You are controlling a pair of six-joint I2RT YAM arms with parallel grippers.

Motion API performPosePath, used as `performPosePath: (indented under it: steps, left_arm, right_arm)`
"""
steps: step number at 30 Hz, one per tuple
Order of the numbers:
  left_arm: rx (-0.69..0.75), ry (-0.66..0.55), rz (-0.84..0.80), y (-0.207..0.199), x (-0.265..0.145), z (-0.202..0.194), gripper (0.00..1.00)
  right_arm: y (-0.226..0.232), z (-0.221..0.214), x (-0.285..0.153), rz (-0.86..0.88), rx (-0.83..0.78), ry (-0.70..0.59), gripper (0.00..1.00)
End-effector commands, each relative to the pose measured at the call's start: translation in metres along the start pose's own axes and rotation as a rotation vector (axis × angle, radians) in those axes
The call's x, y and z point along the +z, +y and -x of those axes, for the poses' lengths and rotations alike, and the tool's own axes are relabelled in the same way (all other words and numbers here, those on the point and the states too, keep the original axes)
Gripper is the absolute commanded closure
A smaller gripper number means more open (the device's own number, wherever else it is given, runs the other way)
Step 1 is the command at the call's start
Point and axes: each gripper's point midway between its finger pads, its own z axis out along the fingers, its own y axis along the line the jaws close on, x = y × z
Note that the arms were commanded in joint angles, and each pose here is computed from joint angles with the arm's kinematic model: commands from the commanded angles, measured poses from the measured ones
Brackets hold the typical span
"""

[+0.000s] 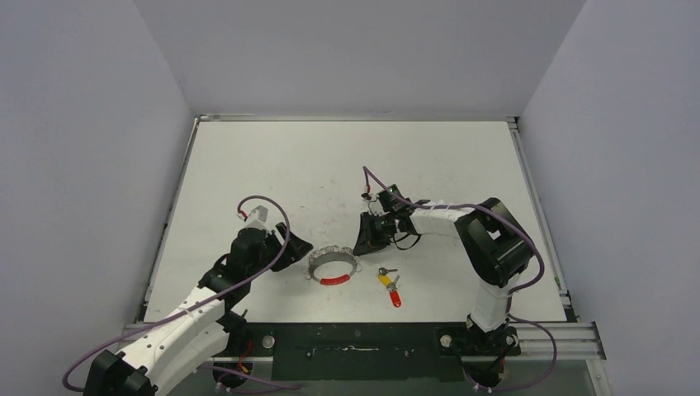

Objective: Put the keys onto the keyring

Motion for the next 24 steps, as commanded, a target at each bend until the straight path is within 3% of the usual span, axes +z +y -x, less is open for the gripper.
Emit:
performPosePath:
  steps: [1,4,9,12,17,24]
  left_arm:
    - [-0.003,-0.020,-0.013,-0.006,0.002,0.006,0.38]
    - [-0.005,-0.016,-0.007,-0.004,0.003,0.005,0.38]
    - [-0.010,-0.013,-0.004,-0.001,0.005,0.003,0.38]
    - [-0.016,-0.012,-0.008,0.000,0.007,0.001,0.37]
    - [-0.020,-0.003,-0.017,-0.002,0.010,0.000,0.38]
    - [-0.021,0.013,-0.012,-0.002,0.012,-0.002,0.38]
  right_arm:
    - [0.022,0.012,0.004,-0.022,-0.098,-0.007,0.92]
    - [0.034,0.017,-0.003,-0.058,-0.167,-0.021,0.85]
    - [0.030,0.019,-0.026,-0.160,-0.235,-0.082,0.57]
    - [0.022,0.014,-0.037,-0.188,-0.234,-0.104,0.45]
    - [0.014,0.004,-0.043,-0.161,-0.188,-0.112,0.45]
    - [0.014,-0.005,-0.027,-0.011,-0.050,-0.098,0.59]
